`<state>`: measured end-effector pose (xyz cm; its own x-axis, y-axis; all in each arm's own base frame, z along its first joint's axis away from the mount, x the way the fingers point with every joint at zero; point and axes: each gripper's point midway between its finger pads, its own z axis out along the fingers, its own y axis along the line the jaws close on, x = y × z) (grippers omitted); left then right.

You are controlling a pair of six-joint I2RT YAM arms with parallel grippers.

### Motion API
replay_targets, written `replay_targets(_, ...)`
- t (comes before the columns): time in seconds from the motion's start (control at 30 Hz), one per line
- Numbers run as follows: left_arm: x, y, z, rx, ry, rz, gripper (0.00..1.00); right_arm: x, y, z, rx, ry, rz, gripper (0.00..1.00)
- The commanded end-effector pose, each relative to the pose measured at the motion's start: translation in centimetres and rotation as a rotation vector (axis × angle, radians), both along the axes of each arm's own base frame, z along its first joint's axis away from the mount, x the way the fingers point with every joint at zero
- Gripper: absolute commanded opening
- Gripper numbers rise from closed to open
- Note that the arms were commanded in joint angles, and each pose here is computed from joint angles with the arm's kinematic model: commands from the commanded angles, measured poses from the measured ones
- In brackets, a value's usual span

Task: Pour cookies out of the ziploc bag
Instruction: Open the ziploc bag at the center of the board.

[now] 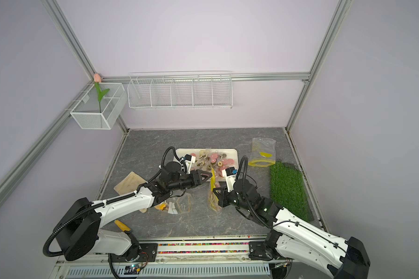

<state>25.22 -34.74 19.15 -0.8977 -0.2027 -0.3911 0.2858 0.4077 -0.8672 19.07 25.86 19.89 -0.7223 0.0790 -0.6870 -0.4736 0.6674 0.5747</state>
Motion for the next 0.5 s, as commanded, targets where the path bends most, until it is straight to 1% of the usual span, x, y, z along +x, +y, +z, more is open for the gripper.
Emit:
replay_targets(0.0, 0.79, 0.14, 0.09, -0.025, 0.003, 0.032, 0.48, -0.21, 0.4, 0.48, 0.015, -0.029, 0.02, 0.06)
replay_targets(0.47, 0.58, 0.22, -0.22, -0.041, 0.016, 0.029, 0.49, -0.16, 0.39, 0.43, 0.01, -0.033, 0.016, 0.07)
